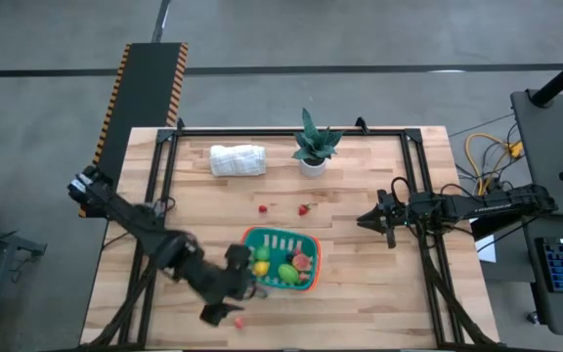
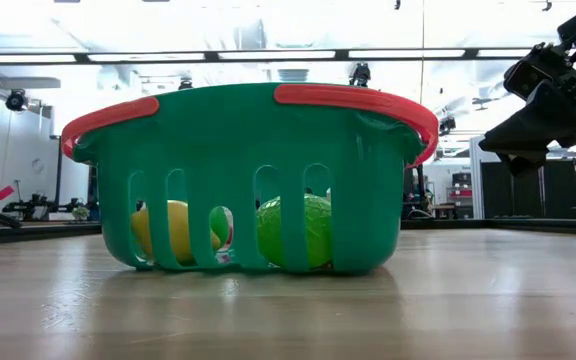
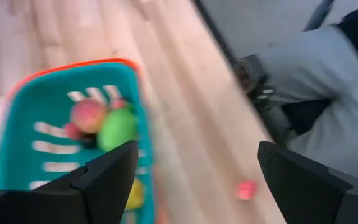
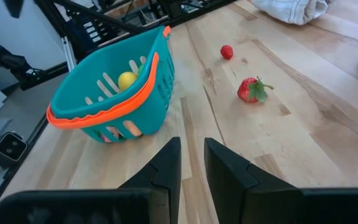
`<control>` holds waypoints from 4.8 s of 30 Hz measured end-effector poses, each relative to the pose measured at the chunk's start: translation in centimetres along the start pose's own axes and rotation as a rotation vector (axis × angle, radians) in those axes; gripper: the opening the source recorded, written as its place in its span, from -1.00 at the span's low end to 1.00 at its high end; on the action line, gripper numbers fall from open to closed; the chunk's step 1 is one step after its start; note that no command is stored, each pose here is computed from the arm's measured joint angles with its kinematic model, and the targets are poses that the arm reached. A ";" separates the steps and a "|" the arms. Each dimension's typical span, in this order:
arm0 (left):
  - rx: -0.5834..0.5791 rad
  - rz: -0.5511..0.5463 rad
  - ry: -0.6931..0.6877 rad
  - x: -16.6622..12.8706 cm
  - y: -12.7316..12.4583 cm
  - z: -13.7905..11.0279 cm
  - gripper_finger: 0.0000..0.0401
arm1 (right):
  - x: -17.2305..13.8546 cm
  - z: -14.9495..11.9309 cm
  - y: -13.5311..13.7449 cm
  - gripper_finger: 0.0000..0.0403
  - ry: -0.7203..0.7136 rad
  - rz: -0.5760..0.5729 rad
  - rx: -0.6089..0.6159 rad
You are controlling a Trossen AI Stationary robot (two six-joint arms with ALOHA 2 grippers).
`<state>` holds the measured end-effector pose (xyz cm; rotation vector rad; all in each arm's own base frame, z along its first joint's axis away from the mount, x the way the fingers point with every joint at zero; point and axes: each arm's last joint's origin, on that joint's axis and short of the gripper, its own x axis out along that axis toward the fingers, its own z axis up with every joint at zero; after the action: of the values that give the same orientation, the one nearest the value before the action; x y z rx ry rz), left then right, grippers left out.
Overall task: Pick and placing Produce into tupperware
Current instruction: Put the small pink peach into the blue bin
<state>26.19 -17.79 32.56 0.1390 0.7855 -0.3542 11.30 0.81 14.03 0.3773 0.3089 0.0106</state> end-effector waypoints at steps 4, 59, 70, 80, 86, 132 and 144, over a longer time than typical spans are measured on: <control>-0.089 -0.039 0.005 0.5 -2.3 -0.3 0.58 | 0.0 0.0 0.0 -0.69 0.000 0.000 -0.010; -0.520 0.120 0.461 15.3 -8.1 -8.4 0.31 | 0.0 0.0 0.0 -0.69 0.003 0.008 -0.055; -0.488 0.139 0.472 15.3 -7.9 -8.8 -0.37 | 0.0 0.0 0.0 -0.69 0.002 0.008 -0.055; -0.461 0.054 0.435 13.3 -7.9 -7.4 -0.71 | 0.0 0.0 0.0 -0.69 0.003 0.007 -0.052; -0.446 0.047 0.338 9.9 -7.1 -5.5 -0.72 | 0.0 0.0 0.0 -0.68 0.002 0.008 -0.053; -0.136 0.393 0.232 9.6 7.9 -4.4 -0.73 | 0.7 -0.8 -0.3 -0.69 0.106 -0.033 -0.051; -0.147 0.380 0.142 9.8 7.9 -3.5 -0.47 | 0.7 -0.8 -0.3 -0.69 0.104 -0.032 -0.050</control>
<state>33.08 -12.12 23.02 0.1727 0.9023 0.0742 11.66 0.86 12.99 0.3223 0.4172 0.0065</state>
